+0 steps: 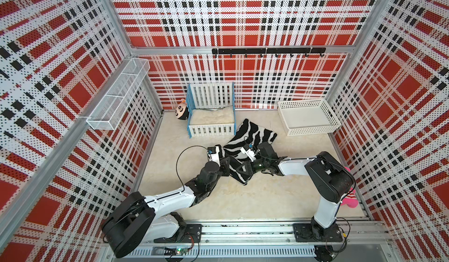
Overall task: Roll up the pillowcase
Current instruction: Roll the pillowcase at the center of the board.
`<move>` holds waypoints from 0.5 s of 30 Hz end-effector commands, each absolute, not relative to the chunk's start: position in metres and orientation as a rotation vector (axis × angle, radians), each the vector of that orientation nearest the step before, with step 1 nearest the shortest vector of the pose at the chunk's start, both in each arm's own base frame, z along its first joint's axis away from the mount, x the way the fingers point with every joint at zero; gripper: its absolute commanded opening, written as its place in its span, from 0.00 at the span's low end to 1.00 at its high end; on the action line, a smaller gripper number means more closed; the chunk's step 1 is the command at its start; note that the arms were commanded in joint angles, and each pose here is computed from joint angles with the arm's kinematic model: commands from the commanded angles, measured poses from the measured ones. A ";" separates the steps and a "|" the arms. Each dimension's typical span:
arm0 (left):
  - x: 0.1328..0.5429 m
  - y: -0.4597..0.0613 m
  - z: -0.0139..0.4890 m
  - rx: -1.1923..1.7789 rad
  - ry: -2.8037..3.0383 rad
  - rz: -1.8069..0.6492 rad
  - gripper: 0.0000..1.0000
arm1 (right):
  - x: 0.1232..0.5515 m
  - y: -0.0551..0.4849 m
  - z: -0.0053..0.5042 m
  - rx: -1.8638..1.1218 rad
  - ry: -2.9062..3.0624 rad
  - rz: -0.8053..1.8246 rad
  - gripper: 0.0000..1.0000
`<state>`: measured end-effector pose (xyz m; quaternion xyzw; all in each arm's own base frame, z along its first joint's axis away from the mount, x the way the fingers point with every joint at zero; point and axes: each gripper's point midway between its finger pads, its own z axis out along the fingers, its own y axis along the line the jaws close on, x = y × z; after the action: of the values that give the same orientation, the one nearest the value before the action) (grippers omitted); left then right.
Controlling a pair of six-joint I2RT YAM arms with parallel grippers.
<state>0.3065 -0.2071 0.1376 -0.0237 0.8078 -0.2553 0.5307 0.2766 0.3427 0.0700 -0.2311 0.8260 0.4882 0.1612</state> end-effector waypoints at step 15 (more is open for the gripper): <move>0.316 -0.227 0.104 0.097 1.914 -0.682 0.27 | 0.279 0.337 0.065 -0.604 2.412 1.430 0.44</move>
<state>0.3169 -0.2274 0.1115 0.0236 0.7983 -0.2808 0.5322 0.2778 0.3393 0.0689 -0.2156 0.8266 0.4991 0.1457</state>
